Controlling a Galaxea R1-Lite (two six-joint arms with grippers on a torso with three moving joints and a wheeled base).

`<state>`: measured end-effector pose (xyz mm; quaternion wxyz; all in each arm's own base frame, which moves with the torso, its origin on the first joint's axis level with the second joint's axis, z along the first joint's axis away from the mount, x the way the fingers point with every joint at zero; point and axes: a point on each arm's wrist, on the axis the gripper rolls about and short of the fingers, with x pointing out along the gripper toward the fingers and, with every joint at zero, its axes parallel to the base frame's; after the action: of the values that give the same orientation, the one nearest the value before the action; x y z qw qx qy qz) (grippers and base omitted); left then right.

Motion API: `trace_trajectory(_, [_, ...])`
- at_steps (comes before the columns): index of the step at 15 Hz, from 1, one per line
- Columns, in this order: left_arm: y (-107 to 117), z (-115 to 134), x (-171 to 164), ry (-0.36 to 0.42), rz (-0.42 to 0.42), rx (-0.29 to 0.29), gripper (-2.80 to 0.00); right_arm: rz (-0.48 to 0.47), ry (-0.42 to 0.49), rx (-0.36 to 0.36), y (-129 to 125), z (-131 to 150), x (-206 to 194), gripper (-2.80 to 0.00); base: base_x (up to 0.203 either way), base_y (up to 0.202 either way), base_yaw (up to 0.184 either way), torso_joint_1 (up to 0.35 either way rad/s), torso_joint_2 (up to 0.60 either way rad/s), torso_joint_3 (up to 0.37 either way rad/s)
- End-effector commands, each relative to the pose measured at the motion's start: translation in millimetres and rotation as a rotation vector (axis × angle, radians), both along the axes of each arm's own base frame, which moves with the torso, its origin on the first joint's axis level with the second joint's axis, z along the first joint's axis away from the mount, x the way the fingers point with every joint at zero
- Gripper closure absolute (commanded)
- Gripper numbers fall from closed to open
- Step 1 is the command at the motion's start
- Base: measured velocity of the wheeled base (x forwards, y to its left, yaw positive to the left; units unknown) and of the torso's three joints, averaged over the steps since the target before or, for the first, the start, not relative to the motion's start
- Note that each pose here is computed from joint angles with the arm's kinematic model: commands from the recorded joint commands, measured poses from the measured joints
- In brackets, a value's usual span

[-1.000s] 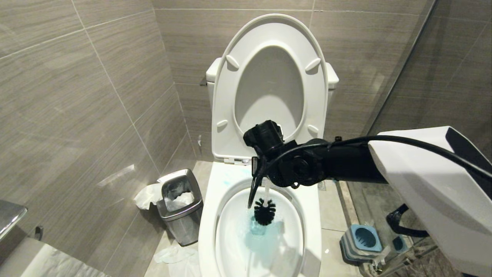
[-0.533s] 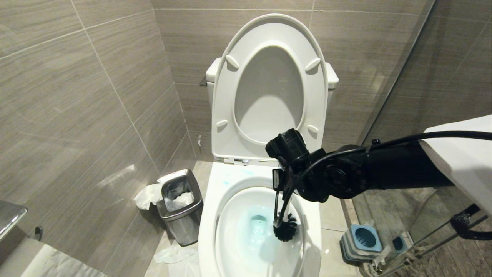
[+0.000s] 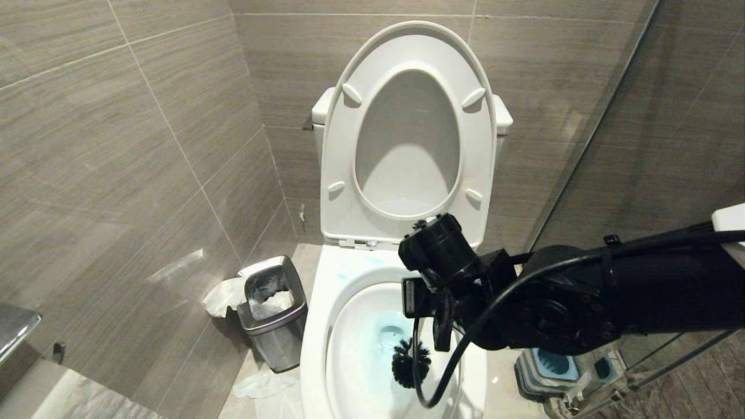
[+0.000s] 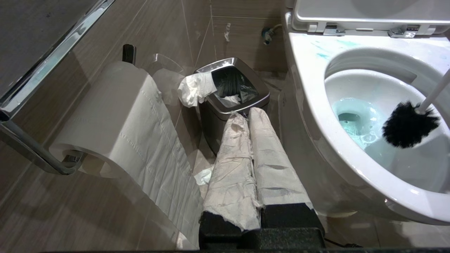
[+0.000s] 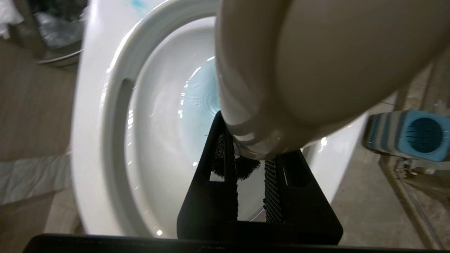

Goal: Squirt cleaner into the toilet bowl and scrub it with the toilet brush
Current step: Scrub the toilet bowl

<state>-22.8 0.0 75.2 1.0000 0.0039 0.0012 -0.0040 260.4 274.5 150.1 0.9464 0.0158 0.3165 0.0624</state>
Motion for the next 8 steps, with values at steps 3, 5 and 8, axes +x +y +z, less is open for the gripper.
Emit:
trace_trajectory(3, [0.0, -0.2, 0.1, 0.000, 0.000, 0.000, 0.00, 0.107, 0.033, 0.005, 35.1, -13.7, -38.9, 0.00, 0.000, 0.000, 0.000, 0.000, 0.00, 0.000])
trace_trajectory(5, [0.0, -0.3, 0.2, 0.002, -0.001, 0.000, 0.00, 0.126, 0.035, 0.003, 52.0, -23.0, -37.2, 0.00, 0.000, 0.000, 0.000, 0.000, 0.00, 0.000])
trace_trajectory(8, [0.0, -0.1, 0.0, 0.001, -0.001, 0.000, 0.00, 0.134, 0.015, 0.022, 72.7, -25.0, -26.0, 0.00, 0.000, 0.000, 0.000, 0.000, 0.00, 0.000])
